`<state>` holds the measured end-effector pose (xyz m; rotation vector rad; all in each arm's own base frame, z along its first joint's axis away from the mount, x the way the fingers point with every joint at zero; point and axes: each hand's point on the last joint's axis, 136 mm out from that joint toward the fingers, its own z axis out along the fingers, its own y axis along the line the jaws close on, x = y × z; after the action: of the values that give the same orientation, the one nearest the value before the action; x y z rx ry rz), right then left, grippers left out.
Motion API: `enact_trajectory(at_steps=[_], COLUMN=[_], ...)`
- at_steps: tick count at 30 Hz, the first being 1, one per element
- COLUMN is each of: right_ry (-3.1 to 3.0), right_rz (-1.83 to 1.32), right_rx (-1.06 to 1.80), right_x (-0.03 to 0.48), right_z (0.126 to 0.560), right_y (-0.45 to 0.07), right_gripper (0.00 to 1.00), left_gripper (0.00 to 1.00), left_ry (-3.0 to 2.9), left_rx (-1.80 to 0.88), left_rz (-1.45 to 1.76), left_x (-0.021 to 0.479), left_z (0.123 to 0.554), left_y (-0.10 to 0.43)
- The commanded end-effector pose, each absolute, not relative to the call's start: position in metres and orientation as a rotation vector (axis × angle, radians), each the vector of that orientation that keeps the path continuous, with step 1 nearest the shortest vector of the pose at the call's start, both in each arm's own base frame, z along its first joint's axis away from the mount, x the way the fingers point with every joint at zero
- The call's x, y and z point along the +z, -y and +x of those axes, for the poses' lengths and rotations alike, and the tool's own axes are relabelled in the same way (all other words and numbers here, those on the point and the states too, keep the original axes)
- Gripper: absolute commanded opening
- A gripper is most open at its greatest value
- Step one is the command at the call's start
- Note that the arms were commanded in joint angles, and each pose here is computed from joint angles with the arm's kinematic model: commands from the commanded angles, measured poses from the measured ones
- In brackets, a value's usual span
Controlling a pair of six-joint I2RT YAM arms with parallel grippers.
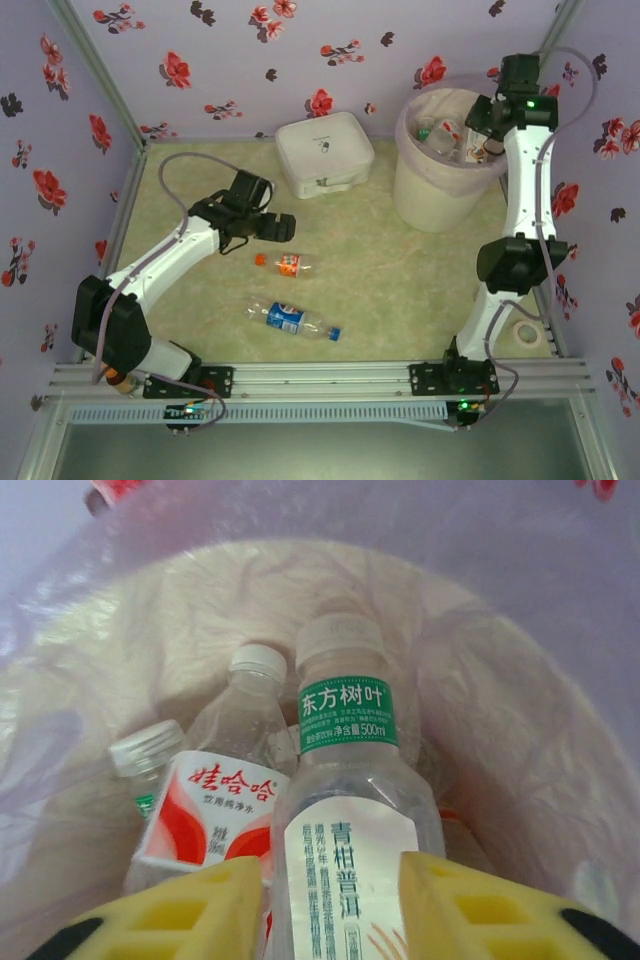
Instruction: Put the plastic bottles in the bin
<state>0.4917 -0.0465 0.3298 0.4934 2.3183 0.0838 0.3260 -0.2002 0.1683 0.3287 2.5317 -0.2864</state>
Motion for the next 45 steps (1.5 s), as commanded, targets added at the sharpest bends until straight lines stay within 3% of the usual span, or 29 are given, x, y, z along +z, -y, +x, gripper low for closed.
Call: enact_trajectory(at_steps=[1, 5, 10, 13, 17, 23, 31, 45], right_ry=[-2.377, -2.433, -2.353, -2.290, -2.216, -2.188, -2.175, -2.185], right_rz=[0.502, 0.508, 0.495, 0.470, 0.441, 0.396, 0.378, 0.352], right_rx=[0.087, 0.147, 0.133, 0.129, 0.134, 0.200, 0.297, 0.299], right_x=[0.296, 0.269, 0.304, 0.339, 0.379, 0.396, 0.397, 0.397], right_z=[0.504, 0.504, 0.500, 0.492, 0.474, 0.445, 0.424, 0.407], right_y=[0.047, 0.039, 0.042, 0.043, 0.040, 0.027, 0.013, 0.009], right_gripper=[0.38, 0.36, 0.36, 0.45, 0.64, 0.76, 0.78, 0.78], left_gripper=[0.97, 0.97, 0.98, 0.98, 0.99, 1.00, 1.00, 1.00], left_ry=[-2.546, -2.561, -2.612, -2.633, -2.641, -2.674, -2.704, -2.885], left_rx=[-0.240, -0.219, -0.165, -0.166, -0.216, -0.288, -0.355, 0.002], left_rz=[0.394, 0.487, 0.600, 0.673, 0.815, 0.964, 1.328, 1.443], left_x=[0.163, 0.155, 0.143, 0.137, 0.137, 0.147, 0.135, 0.067], left_z=[0.318, 0.310, 0.298, 0.288, 0.263, 0.210, 0.135, 0.136], left_y=[0.198, 0.201, 0.199, 0.202, 0.212, 0.211, 0.224, 0.213])
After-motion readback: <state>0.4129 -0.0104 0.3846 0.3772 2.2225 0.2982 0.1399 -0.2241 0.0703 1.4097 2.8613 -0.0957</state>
